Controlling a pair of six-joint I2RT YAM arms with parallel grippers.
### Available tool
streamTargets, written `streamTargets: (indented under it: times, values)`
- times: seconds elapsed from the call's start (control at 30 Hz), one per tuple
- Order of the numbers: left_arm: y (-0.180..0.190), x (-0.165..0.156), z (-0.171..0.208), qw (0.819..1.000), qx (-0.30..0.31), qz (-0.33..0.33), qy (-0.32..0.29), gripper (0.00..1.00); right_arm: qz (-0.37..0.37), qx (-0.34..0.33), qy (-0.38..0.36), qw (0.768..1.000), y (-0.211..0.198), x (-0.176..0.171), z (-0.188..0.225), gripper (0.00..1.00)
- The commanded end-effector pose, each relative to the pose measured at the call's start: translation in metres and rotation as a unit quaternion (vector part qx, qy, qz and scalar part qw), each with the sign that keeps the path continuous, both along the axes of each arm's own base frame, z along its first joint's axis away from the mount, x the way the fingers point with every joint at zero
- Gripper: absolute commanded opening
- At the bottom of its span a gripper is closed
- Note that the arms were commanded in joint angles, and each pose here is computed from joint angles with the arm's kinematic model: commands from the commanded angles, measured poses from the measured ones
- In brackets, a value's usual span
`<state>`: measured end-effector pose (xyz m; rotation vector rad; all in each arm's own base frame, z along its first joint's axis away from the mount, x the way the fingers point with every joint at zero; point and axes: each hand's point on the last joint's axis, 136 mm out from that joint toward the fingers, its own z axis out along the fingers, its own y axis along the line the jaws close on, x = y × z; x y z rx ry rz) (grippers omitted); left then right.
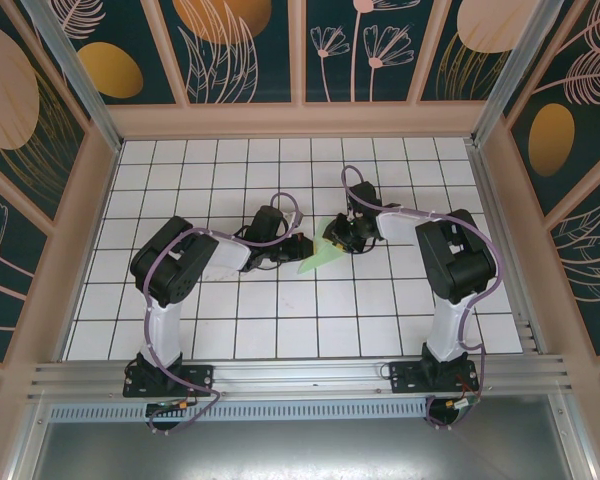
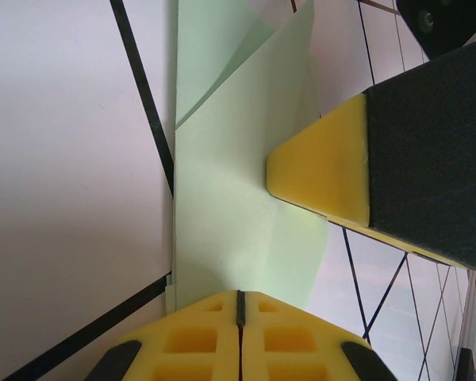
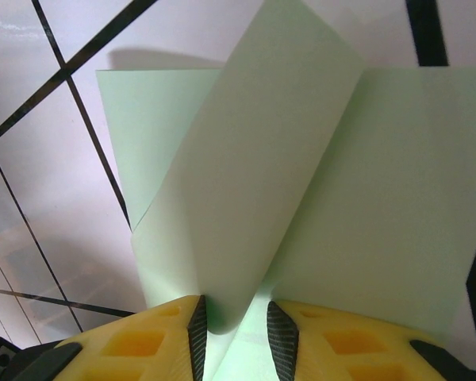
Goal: Fold a paper plane with a square sheet of paper (pick it up from the middle)
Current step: Fourth fold the wing at the center of the table.
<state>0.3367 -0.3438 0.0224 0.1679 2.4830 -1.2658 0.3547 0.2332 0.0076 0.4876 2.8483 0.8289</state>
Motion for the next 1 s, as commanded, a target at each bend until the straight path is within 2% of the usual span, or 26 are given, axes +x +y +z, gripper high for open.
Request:
streamTargets:
  times: [0.0, 0.37, 0.7, 0.97]
  values:
    - [0.007, -0.003, -0.012, 1.000, 0.013, 0.009, 0.013, 0.08, -0.008, -0.160, 0.130, 0.979, -0.058, -0.067, -0.098, 0.34]
    - [0.007, -0.006, -0.018, 1.000, 0.017, 0.002, 0.023, 0.08, -0.011, -0.161, 0.135, 0.978, -0.060, -0.071, -0.102, 0.27]
    - [0.011, -0.007, -0.026, 0.999, 0.035, 0.005, 0.031, 0.07, -0.008, -0.162, 0.138, 0.977, -0.060, -0.073, -0.104, 0.29]
    - [0.019, -0.013, -0.042, 0.996, 0.073, -0.001, 0.049, 0.03, -0.010, -0.159, 0.132, 0.978, -0.058, -0.070, -0.099, 0.29]
